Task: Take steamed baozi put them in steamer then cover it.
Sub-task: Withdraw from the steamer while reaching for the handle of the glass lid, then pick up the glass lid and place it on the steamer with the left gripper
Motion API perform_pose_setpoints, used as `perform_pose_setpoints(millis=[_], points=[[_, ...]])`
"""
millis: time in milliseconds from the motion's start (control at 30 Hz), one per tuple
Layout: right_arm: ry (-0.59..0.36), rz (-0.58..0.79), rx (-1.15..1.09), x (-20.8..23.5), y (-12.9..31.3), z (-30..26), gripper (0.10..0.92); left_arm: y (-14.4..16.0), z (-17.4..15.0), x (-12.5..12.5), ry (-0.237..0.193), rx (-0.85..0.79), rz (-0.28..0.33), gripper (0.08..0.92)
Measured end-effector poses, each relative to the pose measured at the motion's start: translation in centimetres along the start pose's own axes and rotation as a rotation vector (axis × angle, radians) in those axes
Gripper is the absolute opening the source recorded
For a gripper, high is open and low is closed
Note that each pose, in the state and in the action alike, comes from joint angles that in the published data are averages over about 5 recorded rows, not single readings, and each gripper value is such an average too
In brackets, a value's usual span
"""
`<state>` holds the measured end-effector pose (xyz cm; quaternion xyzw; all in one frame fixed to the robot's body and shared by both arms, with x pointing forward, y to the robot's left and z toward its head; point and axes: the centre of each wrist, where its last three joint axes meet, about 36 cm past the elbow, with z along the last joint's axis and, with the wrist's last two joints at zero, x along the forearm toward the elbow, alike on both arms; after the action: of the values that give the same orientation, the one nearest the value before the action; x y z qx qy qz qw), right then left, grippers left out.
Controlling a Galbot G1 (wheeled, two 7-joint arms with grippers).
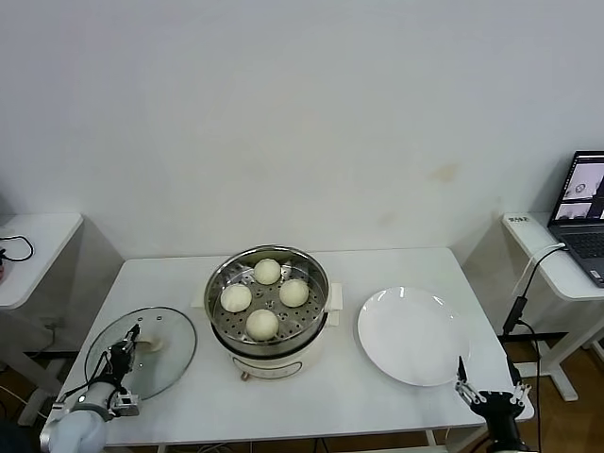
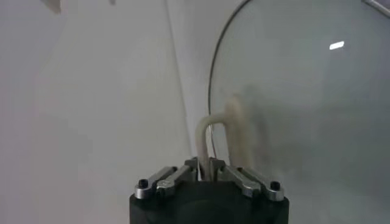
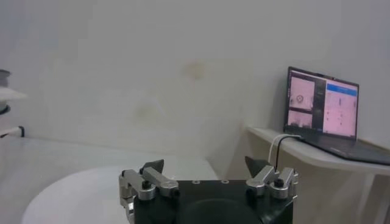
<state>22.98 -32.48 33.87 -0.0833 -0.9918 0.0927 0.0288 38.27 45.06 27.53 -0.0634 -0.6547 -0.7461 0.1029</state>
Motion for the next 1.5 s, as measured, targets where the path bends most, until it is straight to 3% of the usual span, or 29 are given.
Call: perform_pose_setpoints(millis=[467,967,1167,1500], points=[[-0.011,-0.042,0.013,-0.4,0.4,-0.3,0.823,2.4,0.2,3.1,0.047,0.073,-0.107,0.146],[-0.022,-0.079,0.021,-0.8,0.9,-0.6,0.823,11.9,0.3,6.5,0.123,0.047,-0.225,0.146],[-0.028,-0.082,0.031,-1.0,1.1,-0.4,0.823,15.8,-1.2,7.1,0.103,0.066,-0.256,0.146],[-0.028,-0.097,0.042,-0.8,2.1,-0.2,0.823,20.1,-6.6,6.7,-0.005,0.12,-0.285,0.146]])
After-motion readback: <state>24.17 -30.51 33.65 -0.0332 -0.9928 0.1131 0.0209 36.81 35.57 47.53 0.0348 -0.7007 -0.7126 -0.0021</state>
